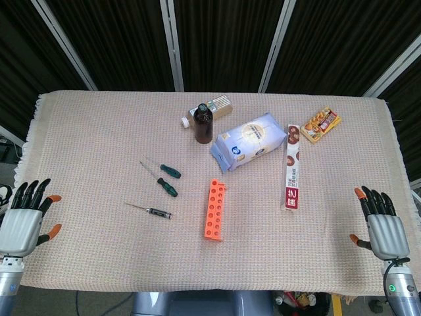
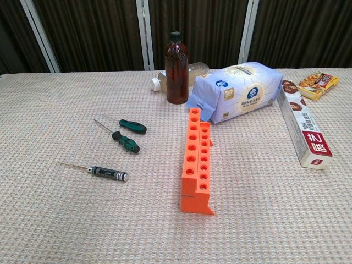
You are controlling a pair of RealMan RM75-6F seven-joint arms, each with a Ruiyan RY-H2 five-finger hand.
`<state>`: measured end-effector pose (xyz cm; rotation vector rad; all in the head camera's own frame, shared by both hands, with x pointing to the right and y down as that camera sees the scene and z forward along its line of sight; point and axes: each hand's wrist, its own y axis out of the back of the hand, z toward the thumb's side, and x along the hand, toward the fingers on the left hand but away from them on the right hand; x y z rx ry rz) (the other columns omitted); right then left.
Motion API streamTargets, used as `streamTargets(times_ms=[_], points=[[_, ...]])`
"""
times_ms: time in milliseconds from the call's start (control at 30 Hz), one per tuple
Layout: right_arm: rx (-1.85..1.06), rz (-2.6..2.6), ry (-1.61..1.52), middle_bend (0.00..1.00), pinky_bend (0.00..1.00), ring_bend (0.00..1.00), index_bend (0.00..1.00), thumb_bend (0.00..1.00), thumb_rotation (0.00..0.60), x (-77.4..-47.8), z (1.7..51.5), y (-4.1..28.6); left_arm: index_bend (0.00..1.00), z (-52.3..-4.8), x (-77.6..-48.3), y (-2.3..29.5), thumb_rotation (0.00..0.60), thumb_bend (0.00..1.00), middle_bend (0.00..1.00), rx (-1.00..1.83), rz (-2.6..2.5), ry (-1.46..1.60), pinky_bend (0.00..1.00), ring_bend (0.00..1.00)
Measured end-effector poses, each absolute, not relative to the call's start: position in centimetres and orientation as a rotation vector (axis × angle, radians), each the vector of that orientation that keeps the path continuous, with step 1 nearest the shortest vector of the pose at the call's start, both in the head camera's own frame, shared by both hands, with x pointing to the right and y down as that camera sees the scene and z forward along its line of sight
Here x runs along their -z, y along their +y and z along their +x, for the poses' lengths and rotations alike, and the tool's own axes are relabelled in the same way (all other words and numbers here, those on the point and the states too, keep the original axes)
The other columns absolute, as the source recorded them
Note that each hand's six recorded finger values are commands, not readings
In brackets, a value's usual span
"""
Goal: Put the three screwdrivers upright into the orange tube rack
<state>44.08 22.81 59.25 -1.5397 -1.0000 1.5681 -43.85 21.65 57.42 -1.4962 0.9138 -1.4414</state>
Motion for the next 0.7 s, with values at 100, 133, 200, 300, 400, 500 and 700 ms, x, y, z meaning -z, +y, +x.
streamTargets(times_ms=[100,133,200,300,400,500,700], points=[[-1.563,-1.539,-1.008,0.02,0.02,0.00,0.00,0.00,0.600,-59.2,44.0,22.8,0.31,-43.7,-57.3,21.6,0.600,0.19,0.04,1.427,-1.493,0.932,0.00,0.00],[-1.558,-1.538,-1.010,0.02,0.02,0.00,0.00,0.00,0.600,-59.1,44.0,22.7,0.31,-43.7,-57.3,21.6,0.600,0.19,0.04,1.424,-1.494,0.934,0.00,0.00],[-1.536,-1.529,-1.020,0.03,0.02,0.00,0.00,0.00,0.600,-58.8,43.8,22.6,0.33,-43.7,-57.1,21.6,0.600,0.19,0.05,1.415,-1.499,0.947,0.01,0.00],[-1.509,-1.524,-1.038,0.04,0.02,0.00,0.00,0.00,0.600,-58.4,43.7,22.5,0.37,-43.7,-56.8,21.5,0.600,0.19,0.07,1.392,-1.511,0.983,0.02,0.03],[-1.491,-1.517,-1.058,0.04,0.02,0.00,0.00,0.00,0.600,-58.2,43.7,22.6,0.37,-43.7,-56.6,21.6,0.600,0.19,0.08,1.366,-1.525,1.027,0.02,0.04],[-1.467,-1.505,-1.083,0.04,0.02,0.00,0.00,0.00,0.600,-57.9,43.7,22.6,0.38,-44.1,-56.5,21.8,0.600,0.19,0.09,1.360,-1.521,1.040,0.03,0.04],[-1.432,-1.508,-1.098,0.04,0.02,0.00,0.00,0.00,0.600,-57.8,43.6,22.7,0.38,-44.2,-56.2,21.9,0.600,0.19,0.09,1.363,-1.525,1.030,0.03,0.04]])
